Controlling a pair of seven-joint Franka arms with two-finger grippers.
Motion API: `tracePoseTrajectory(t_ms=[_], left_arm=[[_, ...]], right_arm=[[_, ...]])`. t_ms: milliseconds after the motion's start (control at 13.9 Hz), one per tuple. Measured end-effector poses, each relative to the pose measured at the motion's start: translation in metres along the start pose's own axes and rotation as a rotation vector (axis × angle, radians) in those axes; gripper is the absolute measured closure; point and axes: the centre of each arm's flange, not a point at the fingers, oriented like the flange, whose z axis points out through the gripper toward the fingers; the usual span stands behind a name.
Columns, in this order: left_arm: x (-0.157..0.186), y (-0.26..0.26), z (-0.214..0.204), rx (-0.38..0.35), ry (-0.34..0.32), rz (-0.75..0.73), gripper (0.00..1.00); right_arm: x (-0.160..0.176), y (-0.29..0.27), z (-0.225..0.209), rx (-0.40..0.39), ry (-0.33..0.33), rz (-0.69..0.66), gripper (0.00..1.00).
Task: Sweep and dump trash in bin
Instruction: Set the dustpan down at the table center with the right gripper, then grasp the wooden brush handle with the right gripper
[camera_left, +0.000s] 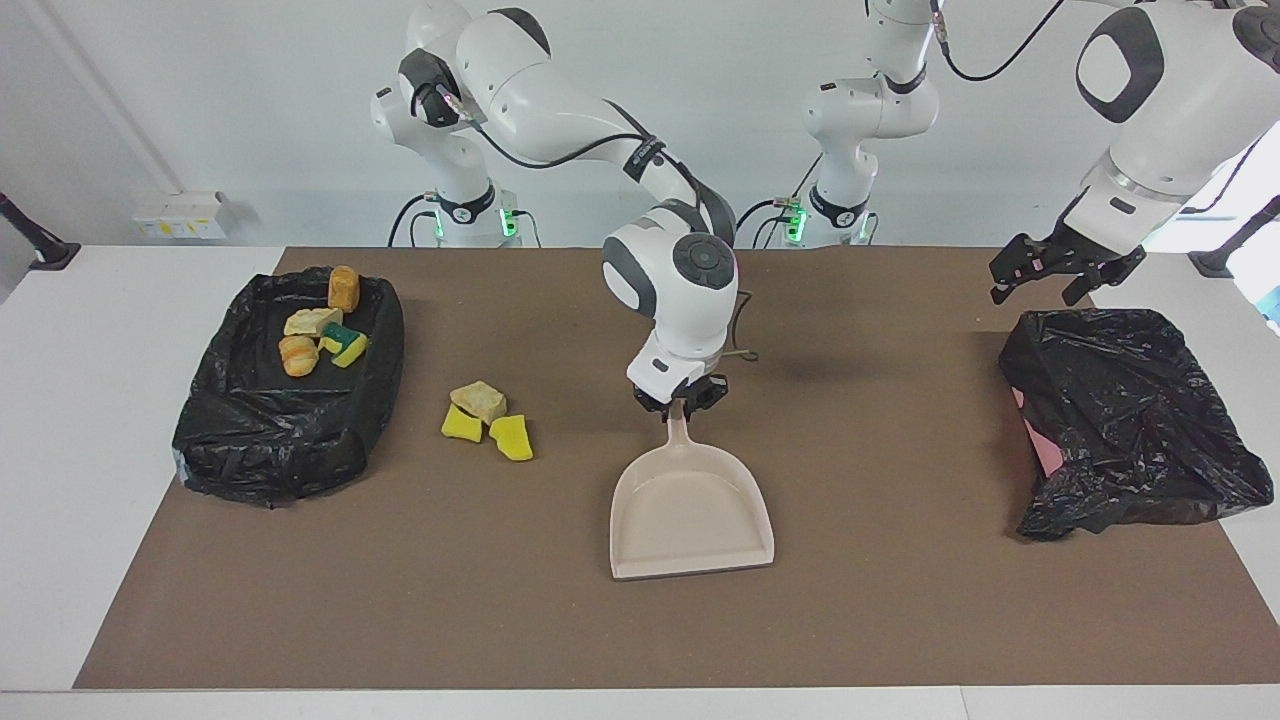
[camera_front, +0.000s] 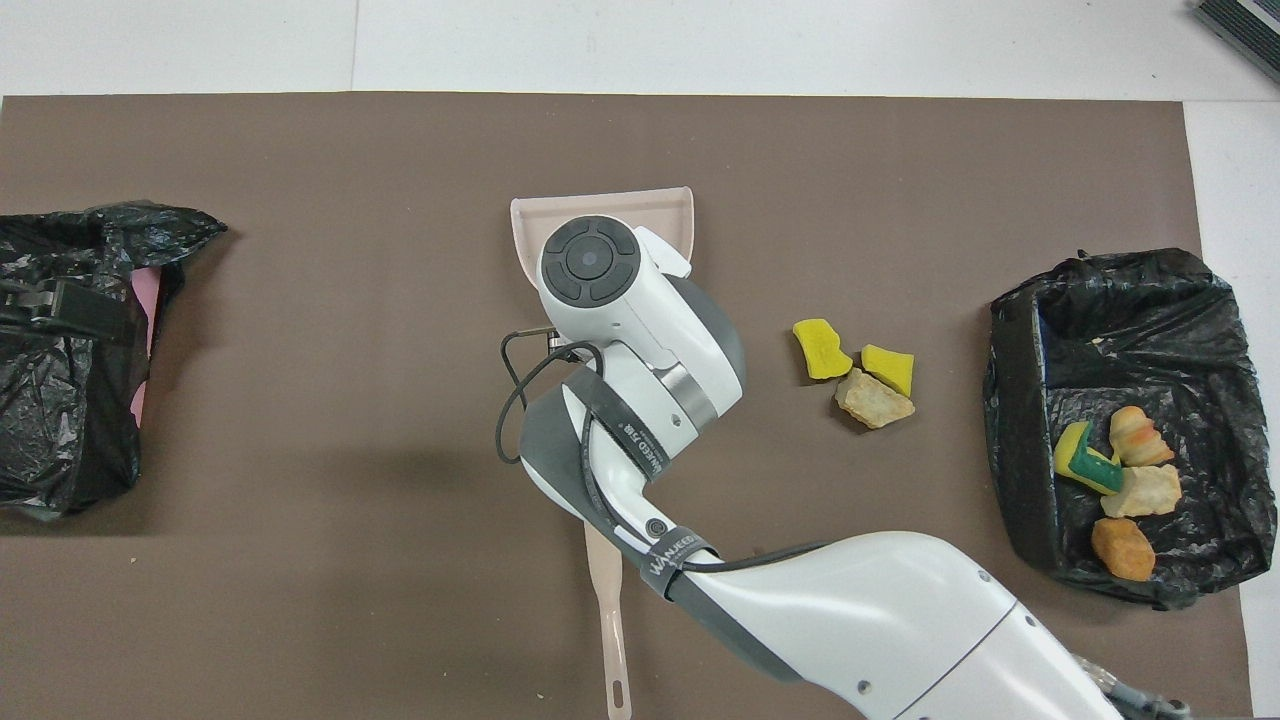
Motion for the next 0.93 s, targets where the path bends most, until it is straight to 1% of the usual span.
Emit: tracePoseTrajectory(t_ms=[72,144,215,287,359,503,646,790,933], left_arm=[[0.000,0.000,0.000,0.000,0.000,0.000,0.00],[0.000,0.000,0.000,0.000,0.000,0.000,0.00],[0.000,0.000,0.000,0.000,0.000,0.000,0.00],[0.000,0.000,0.000,0.000,0.000,0.000,0.00],[0.000,0.000,0.000,0.000,0.000,0.000,0.00],[0.000,0.000,0.000,0.000,0.000,0.000,0.00],[0.000,0.000,0.000,0.000,0.000,0.000,0.00],[0.000,0.000,0.000,0.000,0.000,0.000,0.00],[0.000,0.000,0.000,0.000,0.000,0.000,0.00]], right_arm=[[0.000,0.000,0.000,0.000,0.000,-0.001,0.63],[-0.001,-0.001,-0.001,0.001,0.000,-0.002,0.54],[-0.002,-0.002,-0.003,0.002,0.003,-0.004,0.44],[-0.005,-0.004,-0.010,0.004,0.007,-0.008,0.32],[-0.011,-0.007,-0.019,0.007,0.009,-0.016,0.22],[-0.037,-0.012,-0.042,0.008,0.002,-0.041,0.01],[-0.074,-0.012,-0.068,0.023,-0.020,-0.058,0.00],[-0.122,-0.009,-0.090,0.027,-0.039,-0.081,0.00],[-0.179,-0.013,-0.092,0.006,-0.063,-0.129,0.00]])
